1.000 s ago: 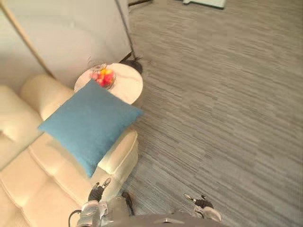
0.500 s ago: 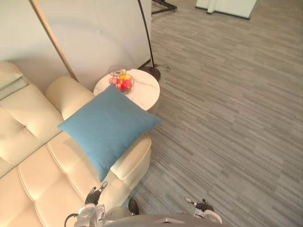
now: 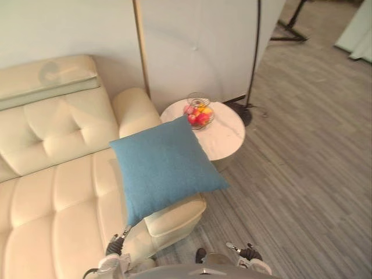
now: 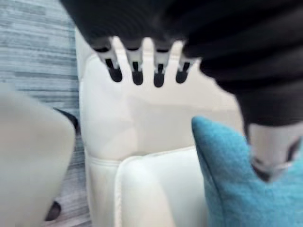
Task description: Pick up cushions and gather them together orderly.
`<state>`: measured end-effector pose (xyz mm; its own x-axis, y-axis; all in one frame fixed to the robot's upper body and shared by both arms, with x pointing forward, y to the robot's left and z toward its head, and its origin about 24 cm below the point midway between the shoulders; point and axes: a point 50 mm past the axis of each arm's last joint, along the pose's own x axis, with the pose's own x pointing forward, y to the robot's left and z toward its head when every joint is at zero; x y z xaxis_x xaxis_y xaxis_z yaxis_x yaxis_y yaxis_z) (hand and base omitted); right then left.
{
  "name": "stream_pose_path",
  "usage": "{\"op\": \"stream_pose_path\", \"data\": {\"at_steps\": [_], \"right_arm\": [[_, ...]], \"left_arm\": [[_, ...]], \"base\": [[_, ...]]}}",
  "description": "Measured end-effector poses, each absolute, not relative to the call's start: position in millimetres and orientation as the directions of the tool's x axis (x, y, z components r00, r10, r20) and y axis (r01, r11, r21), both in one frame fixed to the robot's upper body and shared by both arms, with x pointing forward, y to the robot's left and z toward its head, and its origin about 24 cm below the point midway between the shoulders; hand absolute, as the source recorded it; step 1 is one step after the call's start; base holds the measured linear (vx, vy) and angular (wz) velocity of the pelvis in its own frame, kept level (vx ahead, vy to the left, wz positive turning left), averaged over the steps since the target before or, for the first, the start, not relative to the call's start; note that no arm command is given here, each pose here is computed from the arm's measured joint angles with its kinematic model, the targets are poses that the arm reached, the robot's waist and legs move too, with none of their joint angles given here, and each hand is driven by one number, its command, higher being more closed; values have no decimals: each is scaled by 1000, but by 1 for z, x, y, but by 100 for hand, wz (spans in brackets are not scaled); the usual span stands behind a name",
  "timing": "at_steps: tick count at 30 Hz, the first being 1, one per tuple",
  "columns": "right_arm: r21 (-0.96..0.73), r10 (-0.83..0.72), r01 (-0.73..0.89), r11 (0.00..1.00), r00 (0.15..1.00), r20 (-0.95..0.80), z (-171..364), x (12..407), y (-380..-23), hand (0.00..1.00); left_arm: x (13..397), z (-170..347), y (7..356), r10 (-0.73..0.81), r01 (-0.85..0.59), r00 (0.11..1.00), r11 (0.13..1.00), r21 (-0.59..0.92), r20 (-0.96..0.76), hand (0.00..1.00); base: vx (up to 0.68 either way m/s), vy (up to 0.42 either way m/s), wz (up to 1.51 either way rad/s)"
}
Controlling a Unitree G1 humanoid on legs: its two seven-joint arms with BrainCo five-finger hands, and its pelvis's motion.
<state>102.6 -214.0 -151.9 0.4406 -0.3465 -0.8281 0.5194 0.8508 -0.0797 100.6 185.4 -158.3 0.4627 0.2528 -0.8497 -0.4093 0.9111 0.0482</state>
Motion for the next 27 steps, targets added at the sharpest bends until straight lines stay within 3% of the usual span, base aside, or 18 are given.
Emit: {"op": "stream_pose_path", "data": {"at_steps": [19, 24, 27], "right_arm": [[-56, -334, 539, 840, 433, -837, -155, 96, -203, 0], [-88, -400, 587, 805, 428, -810, -149, 94, -216, 0], [-134, -494, 627, 767, 445, -747, -137, 95, -244, 0]], "left_arm": [[100, -157, 196, 275, -409, 462, 910, 73, -843, 0], [99, -157, 200, 285, -411, 461, 908, 82, -840, 0], [95, -156, 204, 298, -434, 458, 897, 82, -838, 0]], "base": [[18, -8, 25], [-148, -10, 23], [-77, 13, 12]]}}
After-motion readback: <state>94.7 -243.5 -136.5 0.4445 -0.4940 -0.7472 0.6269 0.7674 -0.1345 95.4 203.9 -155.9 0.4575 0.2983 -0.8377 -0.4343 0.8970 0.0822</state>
